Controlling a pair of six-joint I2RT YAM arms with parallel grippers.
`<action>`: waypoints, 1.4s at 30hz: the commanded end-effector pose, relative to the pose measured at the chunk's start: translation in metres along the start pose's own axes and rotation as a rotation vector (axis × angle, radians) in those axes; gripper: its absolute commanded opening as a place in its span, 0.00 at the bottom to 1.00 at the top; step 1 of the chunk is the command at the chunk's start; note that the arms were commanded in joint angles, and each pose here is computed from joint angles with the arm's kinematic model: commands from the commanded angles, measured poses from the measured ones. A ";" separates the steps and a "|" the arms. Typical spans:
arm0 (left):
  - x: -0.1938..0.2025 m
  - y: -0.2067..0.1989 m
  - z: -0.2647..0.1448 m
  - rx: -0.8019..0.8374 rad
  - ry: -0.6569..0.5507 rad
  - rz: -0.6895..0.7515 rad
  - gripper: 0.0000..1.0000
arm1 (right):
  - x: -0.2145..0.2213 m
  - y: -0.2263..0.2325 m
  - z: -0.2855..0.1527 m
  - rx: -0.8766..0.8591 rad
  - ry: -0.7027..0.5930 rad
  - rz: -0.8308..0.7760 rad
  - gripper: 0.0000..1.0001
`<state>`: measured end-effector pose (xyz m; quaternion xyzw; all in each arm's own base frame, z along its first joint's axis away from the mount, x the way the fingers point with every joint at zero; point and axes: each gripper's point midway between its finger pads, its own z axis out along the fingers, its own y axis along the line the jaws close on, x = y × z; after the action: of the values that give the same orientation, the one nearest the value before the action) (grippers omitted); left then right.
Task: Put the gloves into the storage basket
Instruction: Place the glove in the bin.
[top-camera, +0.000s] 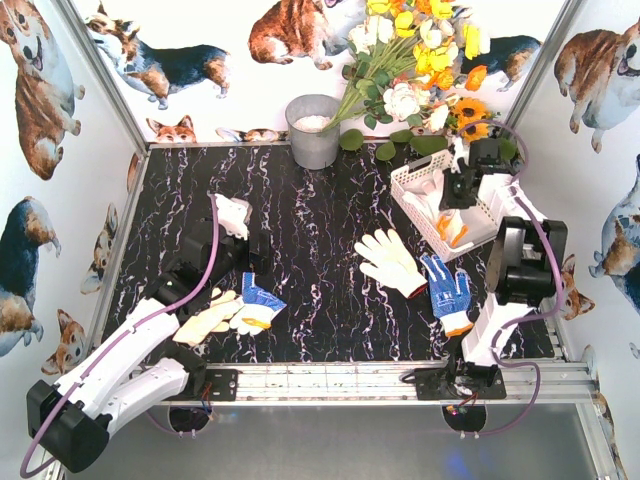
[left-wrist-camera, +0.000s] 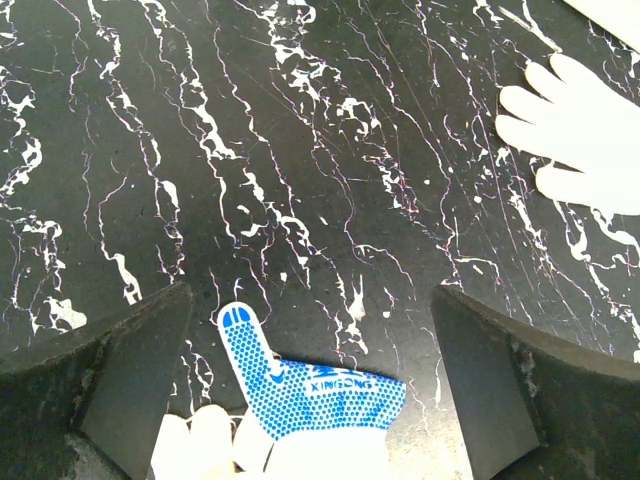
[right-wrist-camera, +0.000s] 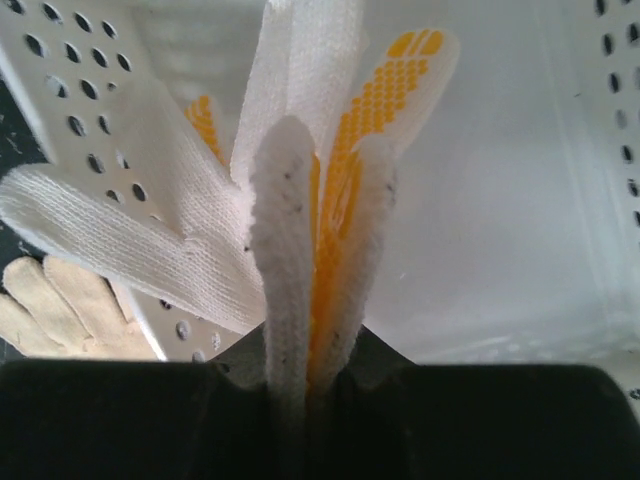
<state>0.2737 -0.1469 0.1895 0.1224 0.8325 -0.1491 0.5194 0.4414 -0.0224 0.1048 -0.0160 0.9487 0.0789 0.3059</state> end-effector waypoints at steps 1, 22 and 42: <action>-0.002 0.003 0.001 -0.006 -0.010 -0.003 1.00 | -0.014 -0.005 0.012 -0.011 -0.041 -0.004 0.00; -0.001 0.004 0.003 -0.009 -0.009 0.002 1.00 | -0.014 -0.017 0.052 -0.016 -0.020 0.065 0.00; 0.001 0.001 0.004 0.014 -0.005 0.009 1.00 | -0.013 -0.028 0.023 0.009 0.040 0.077 0.45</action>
<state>0.2730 -0.1496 0.1824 0.1315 0.8364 -0.1515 0.5101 0.4587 -0.0346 0.0458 0.0292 0.9639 0.0941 0.2474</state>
